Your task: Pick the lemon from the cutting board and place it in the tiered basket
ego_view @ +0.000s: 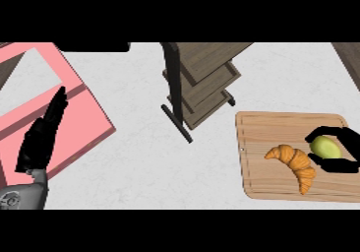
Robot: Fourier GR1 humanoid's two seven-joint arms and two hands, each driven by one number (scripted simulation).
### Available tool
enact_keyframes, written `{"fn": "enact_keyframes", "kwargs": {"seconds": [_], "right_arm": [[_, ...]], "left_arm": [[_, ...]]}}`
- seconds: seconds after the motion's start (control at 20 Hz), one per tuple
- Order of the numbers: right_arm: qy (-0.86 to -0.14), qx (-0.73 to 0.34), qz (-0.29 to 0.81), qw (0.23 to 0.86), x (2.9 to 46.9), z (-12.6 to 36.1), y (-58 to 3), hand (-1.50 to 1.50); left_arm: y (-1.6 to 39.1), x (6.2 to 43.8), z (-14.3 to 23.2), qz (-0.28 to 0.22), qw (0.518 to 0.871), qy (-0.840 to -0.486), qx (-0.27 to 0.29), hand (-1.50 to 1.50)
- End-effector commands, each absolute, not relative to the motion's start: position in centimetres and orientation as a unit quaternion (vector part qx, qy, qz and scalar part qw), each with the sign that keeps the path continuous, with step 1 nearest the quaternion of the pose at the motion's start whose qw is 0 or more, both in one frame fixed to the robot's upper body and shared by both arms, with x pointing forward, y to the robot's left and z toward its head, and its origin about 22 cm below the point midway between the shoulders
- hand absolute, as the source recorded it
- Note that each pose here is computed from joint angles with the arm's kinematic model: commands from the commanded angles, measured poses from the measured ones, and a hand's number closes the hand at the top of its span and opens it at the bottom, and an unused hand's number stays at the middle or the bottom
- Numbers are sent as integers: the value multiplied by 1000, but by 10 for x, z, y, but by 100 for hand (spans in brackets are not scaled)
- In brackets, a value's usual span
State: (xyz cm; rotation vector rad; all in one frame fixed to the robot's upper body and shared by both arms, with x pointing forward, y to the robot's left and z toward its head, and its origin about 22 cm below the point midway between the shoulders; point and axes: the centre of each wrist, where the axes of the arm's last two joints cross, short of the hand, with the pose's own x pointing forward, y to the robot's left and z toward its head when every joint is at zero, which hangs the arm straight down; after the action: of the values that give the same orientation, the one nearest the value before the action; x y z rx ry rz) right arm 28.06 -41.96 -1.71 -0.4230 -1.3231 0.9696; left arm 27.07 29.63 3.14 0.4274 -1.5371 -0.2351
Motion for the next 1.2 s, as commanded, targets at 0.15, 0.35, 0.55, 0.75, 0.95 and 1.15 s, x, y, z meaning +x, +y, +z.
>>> {"fn": "enact_keyframes", "kwargs": {"seconds": [0.15,0.35,0.55,0.75,0.95,1.15], "right_arm": [[-613,-153,397,666,284,-15,-426,150],[-627,-137,364,675,264,-13,-435,150],[-600,-190,305,715,325,-6,-337,150],[-570,-247,278,732,342,3,-322,150],[-590,-296,190,727,375,38,-280,150],[-609,-373,117,690,401,95,-251,150]], "left_arm": [[291,279,29,-109,690,-687,199,0],[286,276,37,-96,685,-694,197,0],[285,277,30,-113,696,-685,182,0],[283,284,41,-129,681,-698,179,0],[277,285,38,-136,685,-695,168,0],[274,287,38,-151,685,-693,165,0]]}}
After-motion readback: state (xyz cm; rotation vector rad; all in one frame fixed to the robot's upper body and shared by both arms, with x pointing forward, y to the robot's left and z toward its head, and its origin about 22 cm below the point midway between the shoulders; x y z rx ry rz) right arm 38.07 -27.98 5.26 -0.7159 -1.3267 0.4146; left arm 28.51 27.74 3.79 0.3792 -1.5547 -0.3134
